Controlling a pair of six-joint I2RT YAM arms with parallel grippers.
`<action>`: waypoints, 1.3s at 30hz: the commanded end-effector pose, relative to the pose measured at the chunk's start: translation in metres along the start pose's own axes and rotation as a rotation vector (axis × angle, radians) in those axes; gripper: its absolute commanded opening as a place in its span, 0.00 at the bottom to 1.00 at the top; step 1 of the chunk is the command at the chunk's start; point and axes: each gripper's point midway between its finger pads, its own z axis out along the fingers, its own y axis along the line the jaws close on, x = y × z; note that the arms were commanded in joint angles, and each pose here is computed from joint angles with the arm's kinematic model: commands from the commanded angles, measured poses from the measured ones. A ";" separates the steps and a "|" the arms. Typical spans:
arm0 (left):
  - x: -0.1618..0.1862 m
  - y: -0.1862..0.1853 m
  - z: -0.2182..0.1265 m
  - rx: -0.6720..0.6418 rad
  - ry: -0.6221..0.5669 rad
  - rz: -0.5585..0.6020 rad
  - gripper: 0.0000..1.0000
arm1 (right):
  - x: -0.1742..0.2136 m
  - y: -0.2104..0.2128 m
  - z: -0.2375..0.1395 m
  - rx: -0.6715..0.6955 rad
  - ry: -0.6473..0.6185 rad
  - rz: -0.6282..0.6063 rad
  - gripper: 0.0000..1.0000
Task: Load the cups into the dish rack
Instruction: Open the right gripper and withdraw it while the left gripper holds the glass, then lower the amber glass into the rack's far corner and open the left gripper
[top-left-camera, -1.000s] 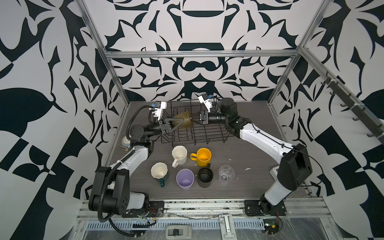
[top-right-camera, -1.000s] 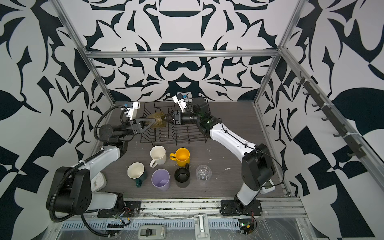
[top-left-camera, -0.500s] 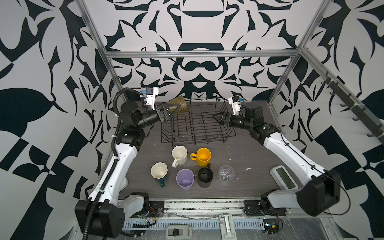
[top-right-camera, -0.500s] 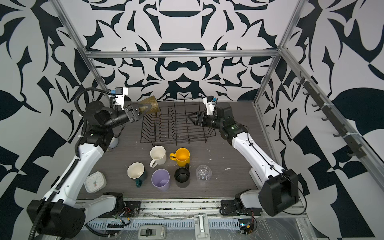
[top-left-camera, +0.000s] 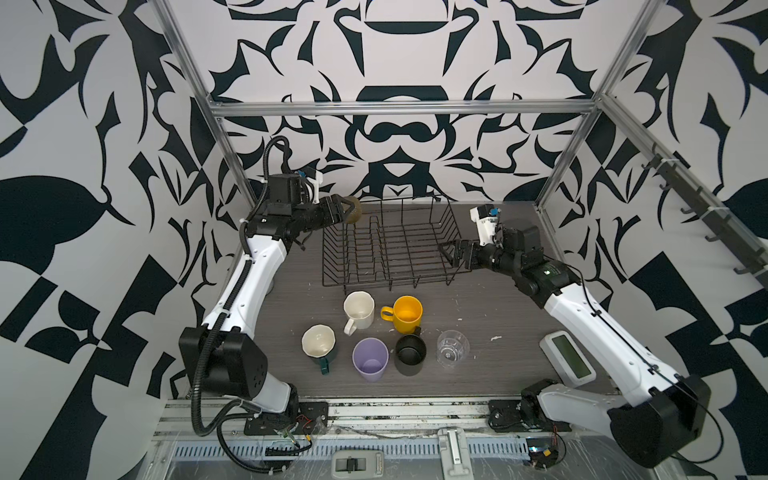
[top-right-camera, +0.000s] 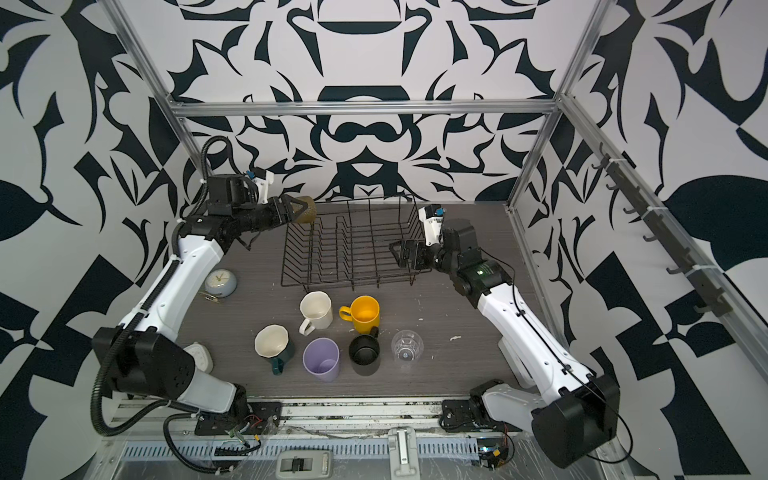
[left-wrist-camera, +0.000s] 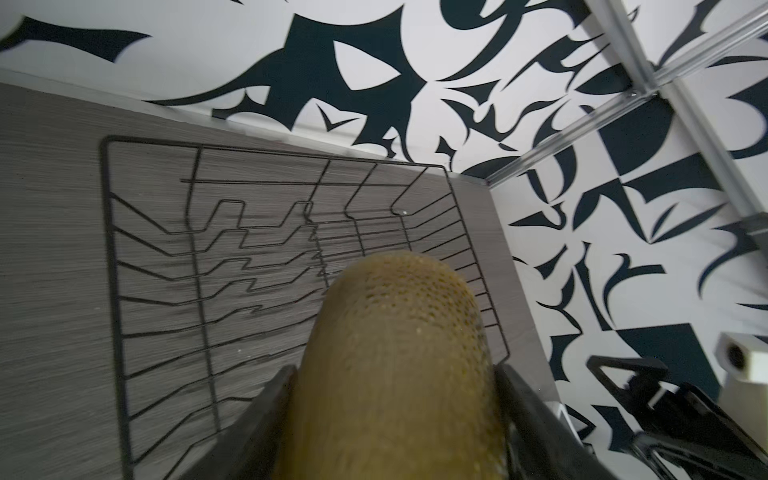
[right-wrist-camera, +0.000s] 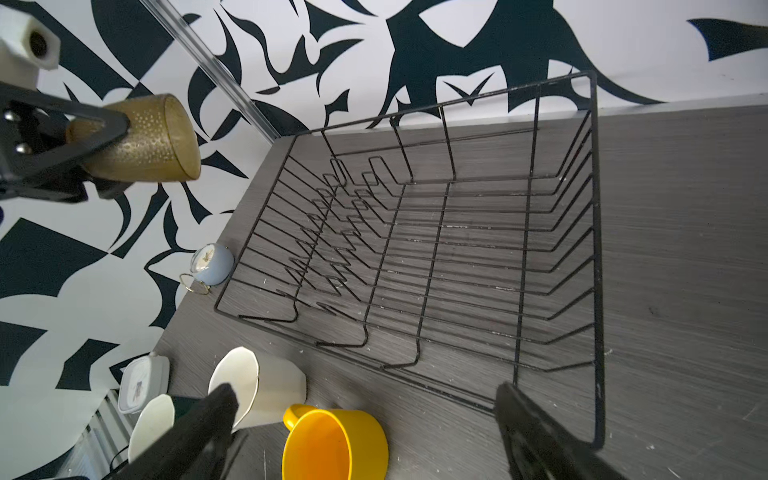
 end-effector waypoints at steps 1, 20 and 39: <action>-0.005 0.015 0.002 -0.126 0.023 0.027 0.00 | -0.004 -0.001 -0.012 0.021 -0.030 -0.048 0.99; -0.014 0.066 0.080 -0.462 0.163 0.146 0.00 | 0.014 -0.014 -0.017 0.075 -0.004 -0.092 0.99; 0.007 0.120 0.144 -0.577 0.256 0.166 0.00 | 0.022 -0.014 -0.020 0.068 0.013 -0.087 0.99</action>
